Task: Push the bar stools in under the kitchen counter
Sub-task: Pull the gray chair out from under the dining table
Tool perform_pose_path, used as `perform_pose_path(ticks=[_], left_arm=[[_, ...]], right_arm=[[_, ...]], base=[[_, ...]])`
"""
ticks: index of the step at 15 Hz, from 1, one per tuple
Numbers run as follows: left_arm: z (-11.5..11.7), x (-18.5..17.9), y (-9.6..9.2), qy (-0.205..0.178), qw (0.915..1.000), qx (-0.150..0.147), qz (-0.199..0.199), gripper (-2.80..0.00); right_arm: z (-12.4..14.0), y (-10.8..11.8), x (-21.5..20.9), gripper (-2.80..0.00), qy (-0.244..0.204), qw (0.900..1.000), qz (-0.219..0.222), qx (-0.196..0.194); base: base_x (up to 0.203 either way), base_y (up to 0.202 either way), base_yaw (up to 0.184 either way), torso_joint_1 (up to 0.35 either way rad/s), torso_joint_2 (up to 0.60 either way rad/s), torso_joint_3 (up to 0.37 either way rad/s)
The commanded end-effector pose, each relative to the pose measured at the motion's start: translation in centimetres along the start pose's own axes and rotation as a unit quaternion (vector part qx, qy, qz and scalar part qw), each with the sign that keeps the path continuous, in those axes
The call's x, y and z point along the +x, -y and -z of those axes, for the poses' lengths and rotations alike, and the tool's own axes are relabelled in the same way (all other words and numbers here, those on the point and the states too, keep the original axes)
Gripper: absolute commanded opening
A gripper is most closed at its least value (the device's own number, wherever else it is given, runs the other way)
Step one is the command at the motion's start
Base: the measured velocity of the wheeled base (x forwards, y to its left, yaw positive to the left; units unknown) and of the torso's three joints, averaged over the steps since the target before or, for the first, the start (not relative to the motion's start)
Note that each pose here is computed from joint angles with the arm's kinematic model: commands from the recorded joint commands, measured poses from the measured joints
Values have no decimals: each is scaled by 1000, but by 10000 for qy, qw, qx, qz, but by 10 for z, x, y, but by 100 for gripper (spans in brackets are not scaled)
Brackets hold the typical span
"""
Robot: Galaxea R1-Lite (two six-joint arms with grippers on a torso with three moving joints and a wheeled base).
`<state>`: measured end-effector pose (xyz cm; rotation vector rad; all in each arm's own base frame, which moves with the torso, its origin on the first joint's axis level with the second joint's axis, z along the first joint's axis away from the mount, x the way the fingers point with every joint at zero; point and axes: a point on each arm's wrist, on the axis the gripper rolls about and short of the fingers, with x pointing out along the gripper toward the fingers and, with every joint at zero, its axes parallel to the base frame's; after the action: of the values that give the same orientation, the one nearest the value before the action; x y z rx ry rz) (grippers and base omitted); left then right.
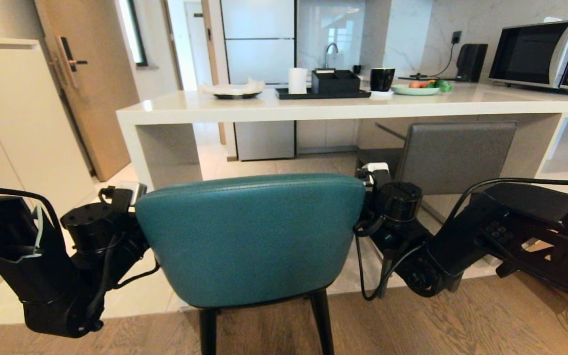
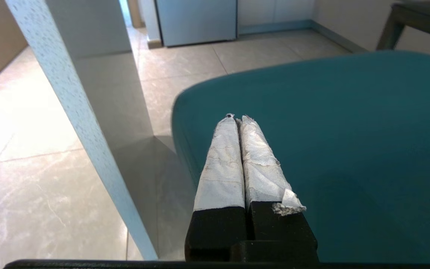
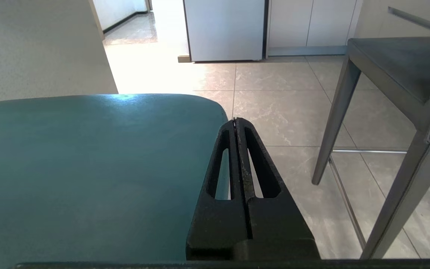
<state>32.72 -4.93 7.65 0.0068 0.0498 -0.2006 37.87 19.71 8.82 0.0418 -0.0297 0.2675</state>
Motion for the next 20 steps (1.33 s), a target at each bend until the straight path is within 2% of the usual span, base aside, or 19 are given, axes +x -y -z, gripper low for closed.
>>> perform_pose_path(ticks=[1, 6, 12, 17, 20], left_arm=[[0, -9, 0, -89, 10000, 2, 25, -280], [1, -11, 4, -121, 9999, 4, 79, -280], [11, -6, 1, -249, 9997, 2, 30, -280], [5, -27, 1, -355, 9993, 119, -15, -280], [9, -34, 1, -486, 9987, 126, -19, -280]], right_arm=[[-3, -4, -5, -280, -3, 10000, -53, 1], [-4, -7, -19, -280, -222, 9997, -71, -51], [-2, -22, -57, -280, -603, 9975, -346, -132], [12, -27, -43, -280, -640, 9972, -352, -133], [12, -32, -34, -280, -548, 9977, -381, -109]], base=[[0, 0, 0, 0, 0, 0], [0, 0, 0, 0, 0, 0], [0, 0, 0, 0, 0, 0], [0, 0, 0, 0, 0, 0], [0, 0, 0, 0, 0, 0]])
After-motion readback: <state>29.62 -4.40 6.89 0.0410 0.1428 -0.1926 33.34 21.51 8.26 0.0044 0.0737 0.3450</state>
